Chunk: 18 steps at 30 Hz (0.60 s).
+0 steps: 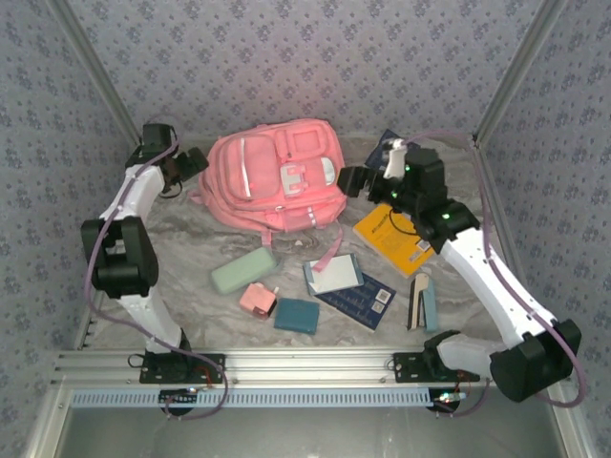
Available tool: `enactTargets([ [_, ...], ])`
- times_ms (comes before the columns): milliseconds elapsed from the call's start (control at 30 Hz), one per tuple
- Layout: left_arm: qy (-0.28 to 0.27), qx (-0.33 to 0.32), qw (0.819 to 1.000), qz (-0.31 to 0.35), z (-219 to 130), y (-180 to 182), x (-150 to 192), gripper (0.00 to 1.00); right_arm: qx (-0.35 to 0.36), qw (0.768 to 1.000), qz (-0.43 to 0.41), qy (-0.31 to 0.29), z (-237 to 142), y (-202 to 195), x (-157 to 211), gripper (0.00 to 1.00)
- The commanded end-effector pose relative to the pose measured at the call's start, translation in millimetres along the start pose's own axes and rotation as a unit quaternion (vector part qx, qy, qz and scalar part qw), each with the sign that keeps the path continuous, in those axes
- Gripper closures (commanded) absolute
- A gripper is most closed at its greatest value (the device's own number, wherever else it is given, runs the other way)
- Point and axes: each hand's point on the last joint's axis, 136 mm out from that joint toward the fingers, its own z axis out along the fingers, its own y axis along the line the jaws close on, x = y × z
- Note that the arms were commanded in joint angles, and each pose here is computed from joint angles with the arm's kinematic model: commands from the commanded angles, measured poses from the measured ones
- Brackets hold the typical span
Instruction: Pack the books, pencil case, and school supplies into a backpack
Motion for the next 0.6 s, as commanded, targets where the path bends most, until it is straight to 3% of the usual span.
enactTargets([
  [0, 0.036, 0.084, 0.996, -0.007, 5.6, -28.6, 0.4, 0.09, -0.022, 0.996, 0.054, 0.067, 7.5, -0.7, 38.7, 0.02],
  [133, 0.072, 0.127, 0.989, -0.011, 32.2, -39.0, 15.3, 0.17, -0.008, 0.992, 0.069, 0.106, 23.3, -20.3, 68.8, 0.04],
  [367, 0.111, 0.109, 0.988, -0.017, 67.8, -25.1, 35.1, 0.26, 0.02, 0.984, 0.093, 0.152, 46.5, -43.7, 107.7, 0.12],
  [500, 0.12, 0.093, 0.988, -0.004, 76.6, -24.4, 40.2, 0.44, 0.044, 0.981, 0.097, 0.163, 58.3, -57.0, 121.4, 0.16],
  [567, 0.123, 0.045, 0.991, 0.019, 83.4, -13.8, 44.9, 0.54, 0.064, 0.978, 0.108, 0.167, 65.1, -68.0, 128.8, 0.17],
])
